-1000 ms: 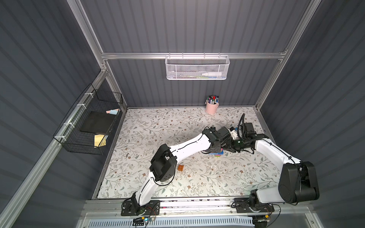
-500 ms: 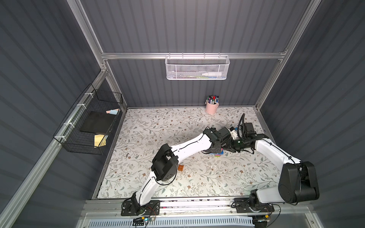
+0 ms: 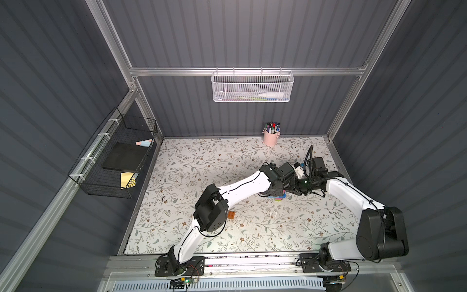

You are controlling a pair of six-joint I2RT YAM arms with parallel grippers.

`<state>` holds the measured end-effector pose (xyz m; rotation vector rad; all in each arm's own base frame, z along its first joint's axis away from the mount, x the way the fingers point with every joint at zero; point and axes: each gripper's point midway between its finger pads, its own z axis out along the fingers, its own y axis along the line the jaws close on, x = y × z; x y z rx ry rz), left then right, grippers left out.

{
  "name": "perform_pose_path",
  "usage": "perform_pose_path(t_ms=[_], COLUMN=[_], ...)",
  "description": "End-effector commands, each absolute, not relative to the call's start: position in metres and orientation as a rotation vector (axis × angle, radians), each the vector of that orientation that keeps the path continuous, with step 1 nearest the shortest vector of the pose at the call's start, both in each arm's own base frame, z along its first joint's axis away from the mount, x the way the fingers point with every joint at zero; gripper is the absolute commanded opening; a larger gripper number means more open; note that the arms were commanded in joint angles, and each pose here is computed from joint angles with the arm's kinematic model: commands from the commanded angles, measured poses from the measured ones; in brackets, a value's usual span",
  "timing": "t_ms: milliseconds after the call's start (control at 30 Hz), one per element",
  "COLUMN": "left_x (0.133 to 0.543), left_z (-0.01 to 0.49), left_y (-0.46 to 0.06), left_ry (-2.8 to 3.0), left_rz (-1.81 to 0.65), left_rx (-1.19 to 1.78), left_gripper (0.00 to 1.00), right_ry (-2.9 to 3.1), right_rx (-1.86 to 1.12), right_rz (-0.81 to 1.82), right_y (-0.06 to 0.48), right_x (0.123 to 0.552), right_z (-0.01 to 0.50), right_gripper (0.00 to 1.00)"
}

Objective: Assemble the number 4 with lego
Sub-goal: Assemble the lego brick with the lego brick.

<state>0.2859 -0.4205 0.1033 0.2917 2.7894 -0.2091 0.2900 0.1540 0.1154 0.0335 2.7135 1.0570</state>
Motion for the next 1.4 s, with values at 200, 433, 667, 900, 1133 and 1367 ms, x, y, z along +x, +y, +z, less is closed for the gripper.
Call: perform_pose_path(t_ms=[200,433,667,900,1133,1367], left_x=[0.278,0.276,0.276,0.284,0.289,0.291], left_z=[0.077,0.076,0.075,0.099,0.112,0.116], left_y=[-0.398,-0.397,-0.398,-0.403,-0.405,-0.405], left_ry=[2.863,2.861,2.866,2.805,2.760,2.741], left_rz=[-0.102,-0.121,-0.129,-0.175,-0.216,-0.217], left_rx=[0.298,0.280,0.277,0.292,0.275,0.281], left_gripper=[0.21,0.22,0.25,0.42,0.44,0.45], right_ry=[2.916,2.917,2.920,2.904,2.893,2.895], right_rx=[0.112,0.112,0.112,0.103,0.095,0.095], right_rz=[0.908,0.904,0.899,0.926,0.941,0.943], right_y=[0.137,0.136,0.136,0.139,0.140,0.141], right_x=[0.259,0.259,0.259,0.260,0.261,0.262], right_z=[0.075,0.074,0.074,0.078,0.080,0.079], right_gripper=[0.29,0.29,0.29,0.29,0.30,0.30])
